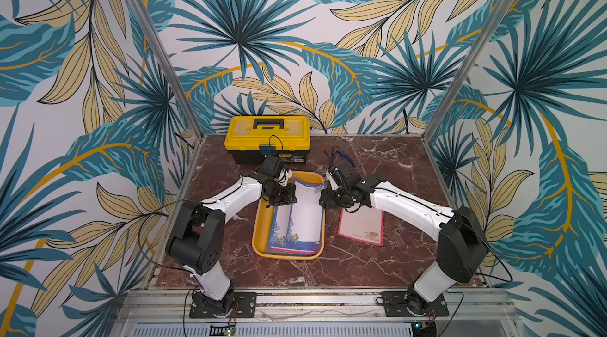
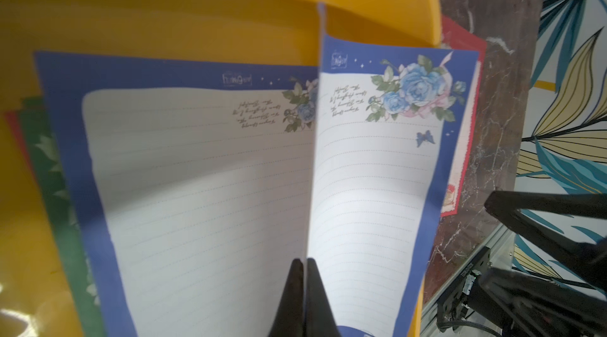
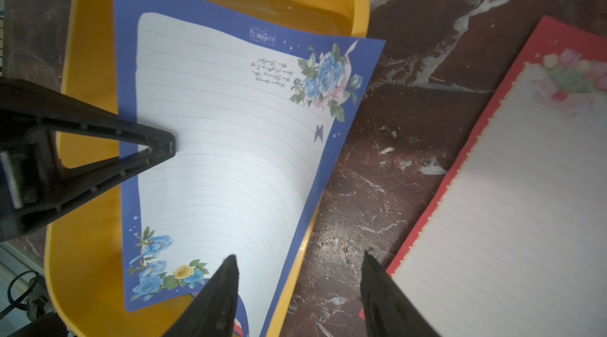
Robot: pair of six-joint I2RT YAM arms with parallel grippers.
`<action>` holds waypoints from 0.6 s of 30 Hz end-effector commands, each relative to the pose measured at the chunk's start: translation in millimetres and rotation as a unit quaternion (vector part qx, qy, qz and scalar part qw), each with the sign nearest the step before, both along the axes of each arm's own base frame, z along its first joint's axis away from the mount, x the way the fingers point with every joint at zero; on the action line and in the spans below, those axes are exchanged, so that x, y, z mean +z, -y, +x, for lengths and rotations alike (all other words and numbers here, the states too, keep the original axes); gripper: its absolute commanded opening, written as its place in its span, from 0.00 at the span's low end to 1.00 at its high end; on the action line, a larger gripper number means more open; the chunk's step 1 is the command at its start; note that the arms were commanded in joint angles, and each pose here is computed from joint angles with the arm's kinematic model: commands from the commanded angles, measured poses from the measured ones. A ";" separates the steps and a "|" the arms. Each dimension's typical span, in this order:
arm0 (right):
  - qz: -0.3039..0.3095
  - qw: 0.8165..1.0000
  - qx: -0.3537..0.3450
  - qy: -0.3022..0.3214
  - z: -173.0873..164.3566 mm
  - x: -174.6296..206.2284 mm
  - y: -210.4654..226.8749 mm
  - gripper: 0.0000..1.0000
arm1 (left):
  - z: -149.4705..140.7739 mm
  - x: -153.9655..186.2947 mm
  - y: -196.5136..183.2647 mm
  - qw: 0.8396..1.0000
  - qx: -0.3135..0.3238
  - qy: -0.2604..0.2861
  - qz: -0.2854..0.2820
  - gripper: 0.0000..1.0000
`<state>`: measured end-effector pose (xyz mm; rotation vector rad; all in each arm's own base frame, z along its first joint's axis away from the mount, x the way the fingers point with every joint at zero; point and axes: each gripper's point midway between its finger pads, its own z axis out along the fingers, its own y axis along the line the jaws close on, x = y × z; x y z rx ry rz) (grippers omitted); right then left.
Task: Take out the stationery paper from the storage box
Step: Pick up the stationery paper from the storage box.
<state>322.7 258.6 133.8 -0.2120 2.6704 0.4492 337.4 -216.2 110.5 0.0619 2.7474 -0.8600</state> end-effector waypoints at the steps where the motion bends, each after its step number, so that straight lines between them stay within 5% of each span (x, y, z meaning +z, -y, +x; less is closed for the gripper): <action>1: -0.035 0.999 0.002 0.034 -1.4 23.1 17.5 0.62 | 10.1 41.9 -1.0 0.998 -0.004 0.065 -0.011 0.00; 8: -0.026 0.990 0.019 0.139 1.0 84.4 31.3 0.65 | 6.3 133.7 9.2 0.979 -0.045 0.196 -0.044 0.00; 18: 0.080 0.942 0.074 0.318 -12.3 169.6 40.0 0.84 | -35.5 258.1 43.6 0.915 -0.152 0.359 -0.106 0.00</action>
